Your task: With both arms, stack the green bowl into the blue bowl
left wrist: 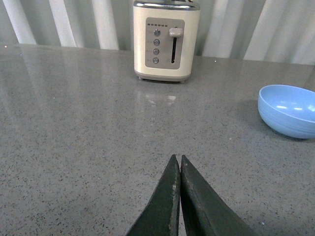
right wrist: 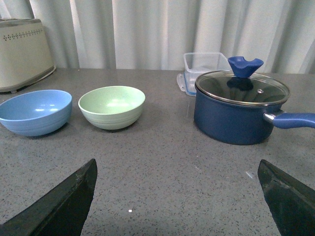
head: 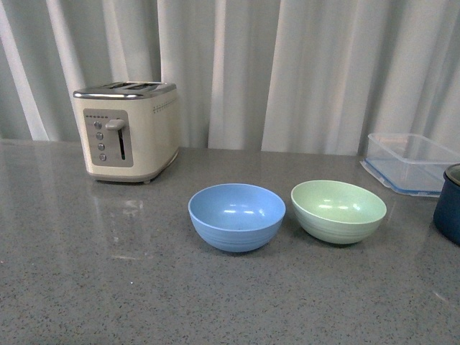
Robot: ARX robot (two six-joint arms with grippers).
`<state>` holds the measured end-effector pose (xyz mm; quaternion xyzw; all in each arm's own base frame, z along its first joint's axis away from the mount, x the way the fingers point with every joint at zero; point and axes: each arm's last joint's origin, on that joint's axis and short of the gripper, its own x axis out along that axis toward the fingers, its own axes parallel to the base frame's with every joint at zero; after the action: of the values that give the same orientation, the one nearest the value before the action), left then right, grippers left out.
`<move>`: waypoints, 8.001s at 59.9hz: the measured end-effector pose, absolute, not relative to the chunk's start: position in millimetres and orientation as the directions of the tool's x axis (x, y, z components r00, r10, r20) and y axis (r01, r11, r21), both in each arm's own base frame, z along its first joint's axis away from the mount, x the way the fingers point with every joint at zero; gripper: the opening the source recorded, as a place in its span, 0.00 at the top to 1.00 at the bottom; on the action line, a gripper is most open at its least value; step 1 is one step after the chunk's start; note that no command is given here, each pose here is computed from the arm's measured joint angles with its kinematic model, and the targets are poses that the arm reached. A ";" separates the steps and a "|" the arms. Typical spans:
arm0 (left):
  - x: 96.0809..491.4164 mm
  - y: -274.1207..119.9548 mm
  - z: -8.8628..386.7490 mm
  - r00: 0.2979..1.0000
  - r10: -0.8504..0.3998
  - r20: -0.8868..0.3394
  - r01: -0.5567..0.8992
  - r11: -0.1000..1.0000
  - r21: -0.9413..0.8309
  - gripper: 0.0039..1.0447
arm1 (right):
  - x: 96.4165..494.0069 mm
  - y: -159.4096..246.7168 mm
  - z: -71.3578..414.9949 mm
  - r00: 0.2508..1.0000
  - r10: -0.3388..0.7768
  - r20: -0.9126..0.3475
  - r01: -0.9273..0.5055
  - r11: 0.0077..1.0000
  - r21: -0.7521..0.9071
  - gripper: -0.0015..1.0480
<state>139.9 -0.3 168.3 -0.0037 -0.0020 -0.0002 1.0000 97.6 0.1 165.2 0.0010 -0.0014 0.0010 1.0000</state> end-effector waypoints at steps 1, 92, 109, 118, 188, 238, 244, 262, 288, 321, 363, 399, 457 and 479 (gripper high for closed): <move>138.9 -0.3 168.9 1.000 0.000 0.006 0.000 1.000 -0.007 0.97 | 97.6 0.1 165.2 1.000 0.002 0.003 -0.002 1.000 0.002 0.10; 96.6 -0.2 170.5 1.000 0.000 0.018 0.001 1.000 -0.008 0.84 | 97.6 0.1 165.2 1.000 0.002 0.003 -0.002 1.000 0.002 0.10; 96.6 -0.2 170.5 1.000 0.000 0.018 0.001 1.000 -0.007 0.31 | 97.6 0.1 165.2 1.000 0.002 0.003 -0.002 1.000 0.002 0.10; 96.6 -0.2 170.5 1.000 0.000 0.018 0.000 1.000 -0.005 0.05 | 97.6 0.1 165.2 1.000 0.002 0.003 -0.002 1.000 0.002 0.10; 96.6 -0.2 170.5 1.000 0.000 0.018 0.000 1.000 -0.005 0.06 | 398.4 34.3 215.8 0.781 -0.114 -0.614 0.244 0.961 0.132 0.10; 96.6 -0.2 170.5 1.000 0.000 0.018 0.000 1.000 -0.005 0.06 | 456.9 40.3 173.5 0.706 -0.110 -0.699 0.268 0.956 0.120 0.70; 96.6 -0.2 170.5 1.000 0.000 0.018 0.000 1.000 -0.005 0.06 | 457.0 40.6 173.5 0.707 -0.108 -0.699 0.266 0.956 0.121 0.84; 96.6 -0.2 170.5 1.000 0.000 0.018 0.000 1.000 -0.005 0.06 | 438.9 48.8 214.6 0.790 -0.057 -0.611 0.202 0.964 0.171 0.98; 96.6 -0.2 170.5 1.000 0.000 0.018 0.000 1.000 -0.005 0.06 | 409.8 141.2 249.8 0.879 0.206 -0.430 -0.100 0.961 0.257 0.98; 96.6 -0.2 170.5 1.000 0.000 0.018 0.000 1.000 -0.005 0.06 | 413.0 169.9 198.0 0.824 0.199 -0.530 -0.110 0.974 0.196 0.88; 96.6 -0.2 170.5 1.000 -0.002 0.019 0.002 1.000 -0.005 0.06 | 265.6 51.0 228.9 1.000 0.014 -0.016 -0.013 1.000 0.021 0.80; 96.6 -0.2 170.5 1.000 -0.002 0.019 0.002 1.000 -0.005 0.06 | 176.0 10.3 184.2 1.000 0.007 -0.012 -0.007 1.000 0.003 0.99; 96.6 -0.2 170.5 1.000 -0.002 0.019 0.002 1.000 -0.005 0.06 | 122.3 0.3 168.2 1.000 0.001 0.007 -0.001 1.000 0.003 0.99; 96.6 -0.2 170.5 1.000 -0.002 0.019 0.002 1.000 -0.005 0.06 | 112.6 0.2 168.4 1.000 0.001 0.009 -0.001 1.000 0.003 0.99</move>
<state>96.6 -0.2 170.5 -0.0026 -0.0092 -0.0012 1.0000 112.6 0.2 168.4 0.0014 -0.0043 0.0006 1.0000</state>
